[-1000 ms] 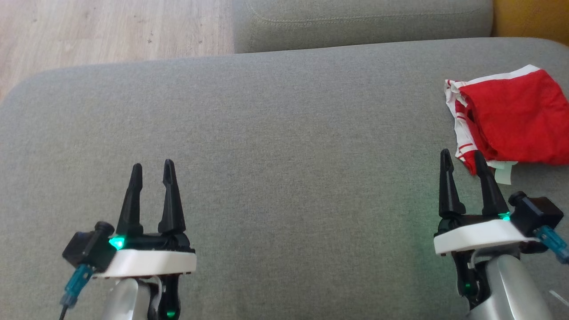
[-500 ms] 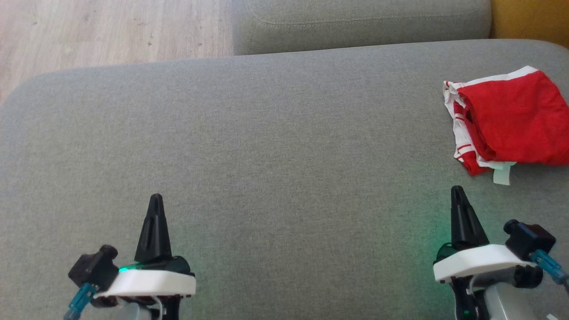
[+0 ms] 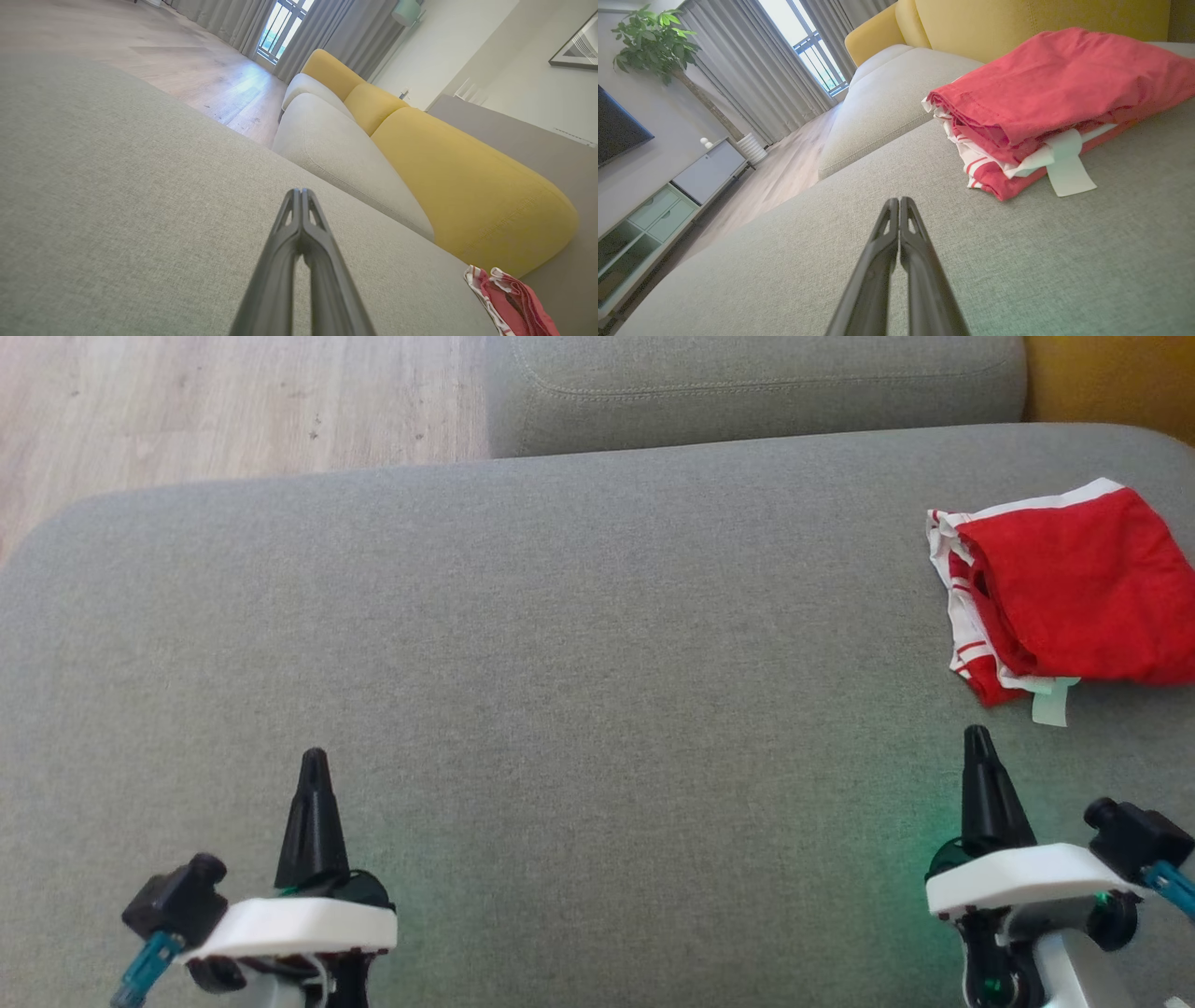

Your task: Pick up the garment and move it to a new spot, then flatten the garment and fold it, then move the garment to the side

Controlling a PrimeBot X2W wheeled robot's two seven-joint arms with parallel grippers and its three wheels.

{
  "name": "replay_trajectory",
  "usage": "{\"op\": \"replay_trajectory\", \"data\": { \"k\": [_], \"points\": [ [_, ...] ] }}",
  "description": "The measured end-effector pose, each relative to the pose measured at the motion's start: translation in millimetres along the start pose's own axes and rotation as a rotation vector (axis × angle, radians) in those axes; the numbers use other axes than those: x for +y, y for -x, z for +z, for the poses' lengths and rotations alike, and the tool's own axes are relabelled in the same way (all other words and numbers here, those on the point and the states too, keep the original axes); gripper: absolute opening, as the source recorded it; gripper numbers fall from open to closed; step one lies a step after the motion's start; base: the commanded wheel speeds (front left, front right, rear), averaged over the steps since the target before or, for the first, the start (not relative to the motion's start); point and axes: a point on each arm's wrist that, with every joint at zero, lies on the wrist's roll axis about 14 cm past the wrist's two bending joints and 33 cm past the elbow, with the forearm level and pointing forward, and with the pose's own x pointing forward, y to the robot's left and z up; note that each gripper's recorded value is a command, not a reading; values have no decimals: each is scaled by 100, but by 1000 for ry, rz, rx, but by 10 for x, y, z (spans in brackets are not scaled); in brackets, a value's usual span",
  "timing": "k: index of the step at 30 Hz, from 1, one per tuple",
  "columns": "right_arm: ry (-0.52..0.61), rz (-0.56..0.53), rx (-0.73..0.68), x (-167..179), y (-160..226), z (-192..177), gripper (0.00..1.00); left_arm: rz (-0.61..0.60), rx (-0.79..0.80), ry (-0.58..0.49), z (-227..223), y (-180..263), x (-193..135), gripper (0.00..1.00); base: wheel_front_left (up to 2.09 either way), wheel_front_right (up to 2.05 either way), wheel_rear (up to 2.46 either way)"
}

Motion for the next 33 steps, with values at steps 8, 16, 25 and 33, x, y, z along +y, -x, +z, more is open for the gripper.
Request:
{"op": "replay_trajectory", "data": {
  "k": [8, 16, 25, 33],
  "points": [
    [-85, -19, -8, -37, 3, 42, 0, 23, -6, 74, 35, 2, 52, 0, 0, 0, 0],
    [-157, -30, -10, -56, 7, 65, 0, 37, -5, 138, 50, 5, 81, 0, 0, 0, 0],
    [-254, -41, -18, -78, 12, 107, 0, 49, 1, 223, 56, 9, 102, 0, 0, 0, 0],
    [-340, -52, -26, -107, 18, 145, 0, 65, -6, 296, 91, 12, 147, 0, 0, 0, 0]
  ]
}}
